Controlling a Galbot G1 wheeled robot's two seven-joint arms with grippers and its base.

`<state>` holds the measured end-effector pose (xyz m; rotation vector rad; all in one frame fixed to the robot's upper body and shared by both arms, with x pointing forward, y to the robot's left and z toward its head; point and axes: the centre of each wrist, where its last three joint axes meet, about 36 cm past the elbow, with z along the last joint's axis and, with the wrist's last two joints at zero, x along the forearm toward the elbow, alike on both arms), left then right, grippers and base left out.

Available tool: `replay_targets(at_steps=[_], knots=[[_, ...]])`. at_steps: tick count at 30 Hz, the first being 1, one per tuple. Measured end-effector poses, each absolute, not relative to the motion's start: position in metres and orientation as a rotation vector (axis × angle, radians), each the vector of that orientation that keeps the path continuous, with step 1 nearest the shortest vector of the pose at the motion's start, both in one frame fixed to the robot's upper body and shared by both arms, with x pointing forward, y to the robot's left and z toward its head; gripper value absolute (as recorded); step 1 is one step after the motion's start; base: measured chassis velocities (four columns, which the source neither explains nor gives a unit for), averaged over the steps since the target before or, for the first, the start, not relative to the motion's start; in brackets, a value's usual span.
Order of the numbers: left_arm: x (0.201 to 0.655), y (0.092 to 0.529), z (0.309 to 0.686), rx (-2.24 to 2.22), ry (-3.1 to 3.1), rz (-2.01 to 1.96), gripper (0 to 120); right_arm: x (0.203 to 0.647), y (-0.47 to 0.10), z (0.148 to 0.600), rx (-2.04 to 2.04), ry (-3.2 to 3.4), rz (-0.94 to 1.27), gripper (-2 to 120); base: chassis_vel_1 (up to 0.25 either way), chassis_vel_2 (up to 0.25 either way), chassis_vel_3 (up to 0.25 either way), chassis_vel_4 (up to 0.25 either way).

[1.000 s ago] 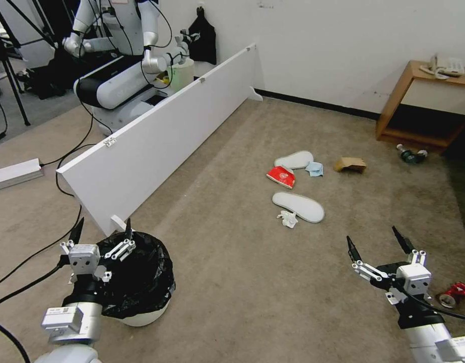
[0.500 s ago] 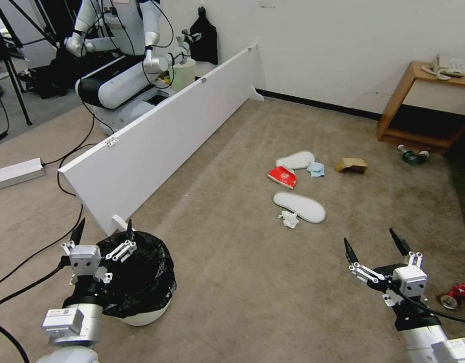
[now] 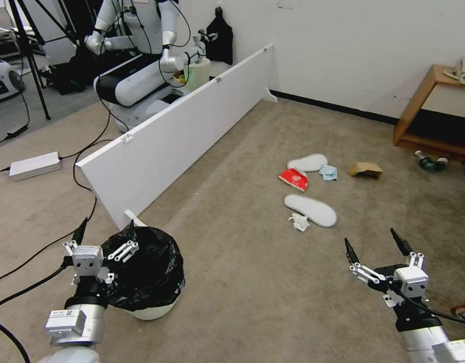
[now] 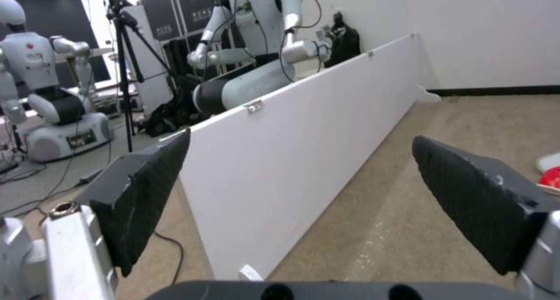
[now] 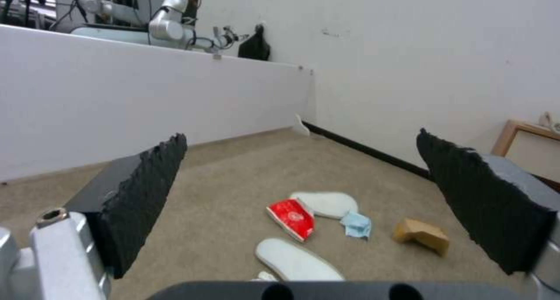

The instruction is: Pick up the trash bin, then pick up the garbage from the floor and place it into the trash bin.

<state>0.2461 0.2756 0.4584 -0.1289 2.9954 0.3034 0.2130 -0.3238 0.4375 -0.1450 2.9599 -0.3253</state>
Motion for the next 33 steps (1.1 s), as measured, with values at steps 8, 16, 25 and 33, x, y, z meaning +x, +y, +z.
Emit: replay_targets(at_steps=[8, 16, 25, 33], knots=[[0.2443, 0.2752, 0.4591, -0.142, 2.999, 0.313, 100, 0.2116, -0.3266, 0.441, -0.145, 2.952, -0.338, 100, 0.0, 0.0, 0.0, 0.0], [0.2442, 0.2775, 0.465, -0.157, 3.0, 0.329, 100, 0.2118, -0.3251, 0.4402, -0.152, 2.957, -0.339, 100, 0.0, 0.0, 0.0, 0.0], [0.2511, 0.28, 0.464, -0.169, 2.997, 0.315, 100, 0.2134, -0.324, 0.4385, -0.143, 2.963, -0.337, 100, 0.0, 0.0, 0.0, 0.0], [0.2511, 0.2793, 0.4638, -0.19, 2.997, 0.298, 100, 0.2144, -0.3224, 0.4333, -0.167, 2.977, -0.352, 100, 0.0, 0.0, 0.0, 0.0]])
